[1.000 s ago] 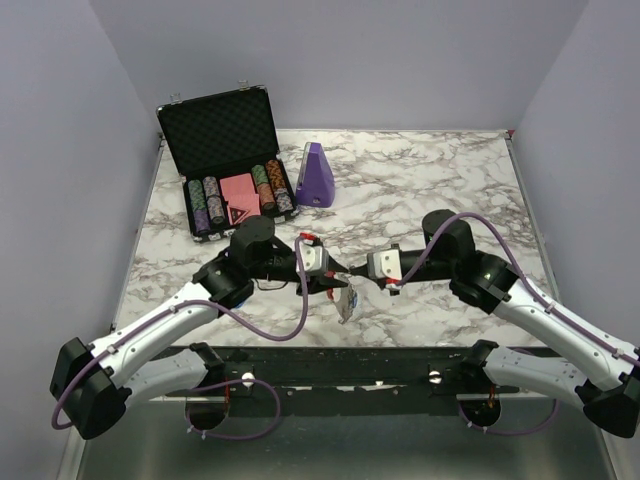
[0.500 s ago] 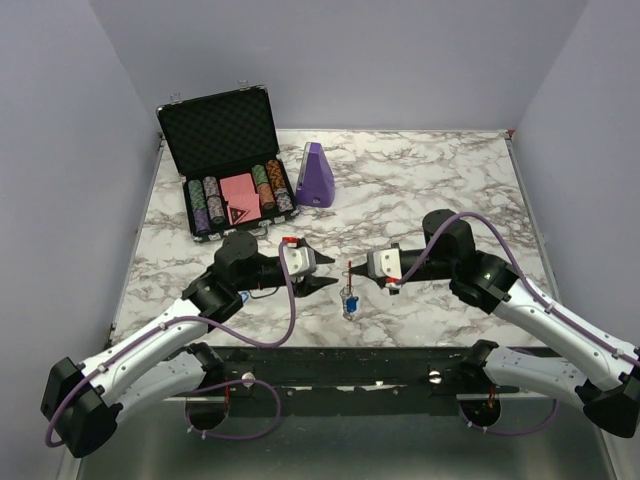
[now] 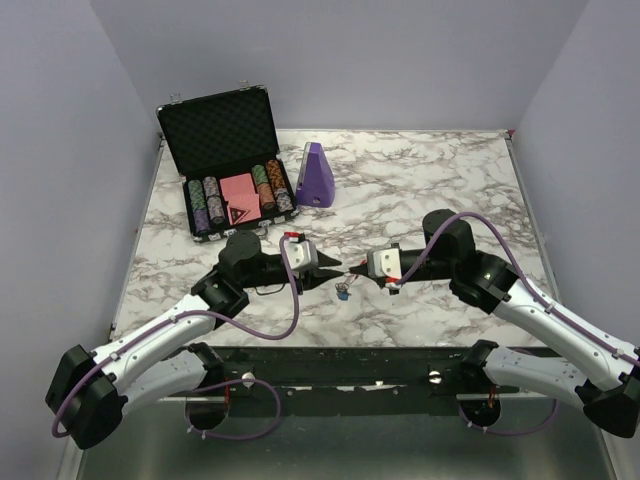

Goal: Put the keys on the keyring

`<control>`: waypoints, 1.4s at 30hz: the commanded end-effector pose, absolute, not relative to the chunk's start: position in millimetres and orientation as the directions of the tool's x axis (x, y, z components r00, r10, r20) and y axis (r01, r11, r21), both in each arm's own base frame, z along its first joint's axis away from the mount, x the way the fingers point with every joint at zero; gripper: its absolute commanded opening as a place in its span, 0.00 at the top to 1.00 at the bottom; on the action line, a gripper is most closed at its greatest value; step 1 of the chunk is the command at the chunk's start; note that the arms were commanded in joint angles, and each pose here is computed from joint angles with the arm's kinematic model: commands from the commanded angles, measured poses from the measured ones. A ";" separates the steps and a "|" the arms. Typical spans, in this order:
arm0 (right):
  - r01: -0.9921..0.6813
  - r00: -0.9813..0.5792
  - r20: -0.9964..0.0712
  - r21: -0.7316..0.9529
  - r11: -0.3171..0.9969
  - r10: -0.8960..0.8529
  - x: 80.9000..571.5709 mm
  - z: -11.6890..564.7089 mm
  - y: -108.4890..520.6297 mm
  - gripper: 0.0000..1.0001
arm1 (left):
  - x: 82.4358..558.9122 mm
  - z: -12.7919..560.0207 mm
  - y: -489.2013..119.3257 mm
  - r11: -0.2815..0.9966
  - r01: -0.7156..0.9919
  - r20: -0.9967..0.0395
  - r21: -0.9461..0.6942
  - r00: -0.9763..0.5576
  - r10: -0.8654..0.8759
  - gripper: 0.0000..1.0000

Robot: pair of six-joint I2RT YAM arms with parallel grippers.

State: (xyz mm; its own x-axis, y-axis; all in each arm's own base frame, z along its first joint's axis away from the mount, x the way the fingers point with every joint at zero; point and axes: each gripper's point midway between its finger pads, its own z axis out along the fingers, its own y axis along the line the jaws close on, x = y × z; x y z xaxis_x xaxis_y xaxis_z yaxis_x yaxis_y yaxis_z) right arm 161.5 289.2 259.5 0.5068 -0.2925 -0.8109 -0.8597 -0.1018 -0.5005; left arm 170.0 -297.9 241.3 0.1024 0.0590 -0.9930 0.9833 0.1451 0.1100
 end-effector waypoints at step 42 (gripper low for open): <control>-0.843 0.530 -0.801 -0.532 -0.072 -0.279 165.4 266.6 288.8 1.00 | 153.1 245.2 -308.1 0.011 0.997 -0.997 0.073 0.073 0.029 1.00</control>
State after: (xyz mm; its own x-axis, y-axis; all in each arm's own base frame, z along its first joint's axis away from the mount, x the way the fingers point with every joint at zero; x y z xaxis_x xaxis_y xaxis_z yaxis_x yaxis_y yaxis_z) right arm 161.9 289.2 258.8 0.5090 -0.2916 -0.8099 -0.8582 -0.0998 -0.5034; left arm 159.4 -305.9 227.8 0.0379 0.0640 -0.9972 0.9973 0.0598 0.0418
